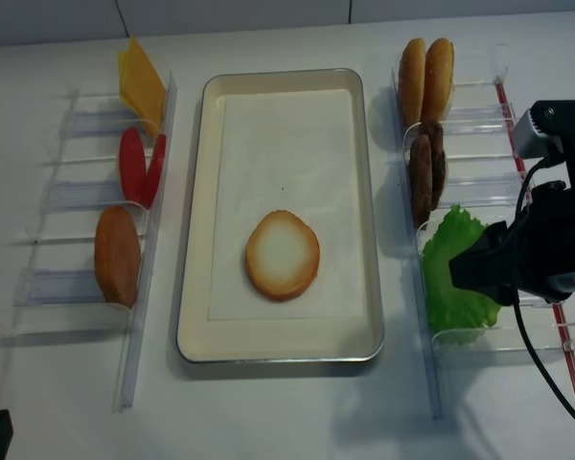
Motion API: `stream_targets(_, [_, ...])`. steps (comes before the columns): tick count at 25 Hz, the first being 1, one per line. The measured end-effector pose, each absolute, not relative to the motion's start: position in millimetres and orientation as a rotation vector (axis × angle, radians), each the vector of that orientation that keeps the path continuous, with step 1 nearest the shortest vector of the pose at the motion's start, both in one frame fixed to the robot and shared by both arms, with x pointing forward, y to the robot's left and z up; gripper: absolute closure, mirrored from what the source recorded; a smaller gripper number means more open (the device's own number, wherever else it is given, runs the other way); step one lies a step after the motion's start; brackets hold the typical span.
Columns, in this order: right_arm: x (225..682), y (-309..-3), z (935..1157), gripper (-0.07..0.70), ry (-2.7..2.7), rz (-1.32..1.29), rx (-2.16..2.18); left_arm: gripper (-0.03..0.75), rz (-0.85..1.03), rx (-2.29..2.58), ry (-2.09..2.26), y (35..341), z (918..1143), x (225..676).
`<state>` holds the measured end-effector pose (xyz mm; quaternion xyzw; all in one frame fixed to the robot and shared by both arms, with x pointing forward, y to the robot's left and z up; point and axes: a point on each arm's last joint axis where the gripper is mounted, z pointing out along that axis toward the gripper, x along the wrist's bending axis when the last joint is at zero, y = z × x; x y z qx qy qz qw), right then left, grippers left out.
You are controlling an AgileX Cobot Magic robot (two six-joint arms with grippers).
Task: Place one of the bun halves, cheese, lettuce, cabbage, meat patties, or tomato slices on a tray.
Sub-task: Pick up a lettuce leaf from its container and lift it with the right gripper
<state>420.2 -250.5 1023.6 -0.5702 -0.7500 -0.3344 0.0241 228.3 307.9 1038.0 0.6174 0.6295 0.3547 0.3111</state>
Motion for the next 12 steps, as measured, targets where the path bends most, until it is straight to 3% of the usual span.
stream_targets(4, [421.2, -250.9, 1023.7, 0.198, -2.310, -1.041, -1.786, 0.228, 0.936, 1.630, 1.662, 307.9, 1038.0, 228.3])
stream_targets(9, [421.5, -251.3, 1023.4, 0.328, -2.299, -1.036, -1.802, 0.228, 0.936, 1.630, 1.662, 307.9, 1038.0, 228.3])
stream_targets(12, [423.2, -252.9, 1018.3, 0.353, -2.298, -0.976, -1.822, 0.228, 0.936, 1.630, 1.662, 307.9, 1038.0, 228.3])
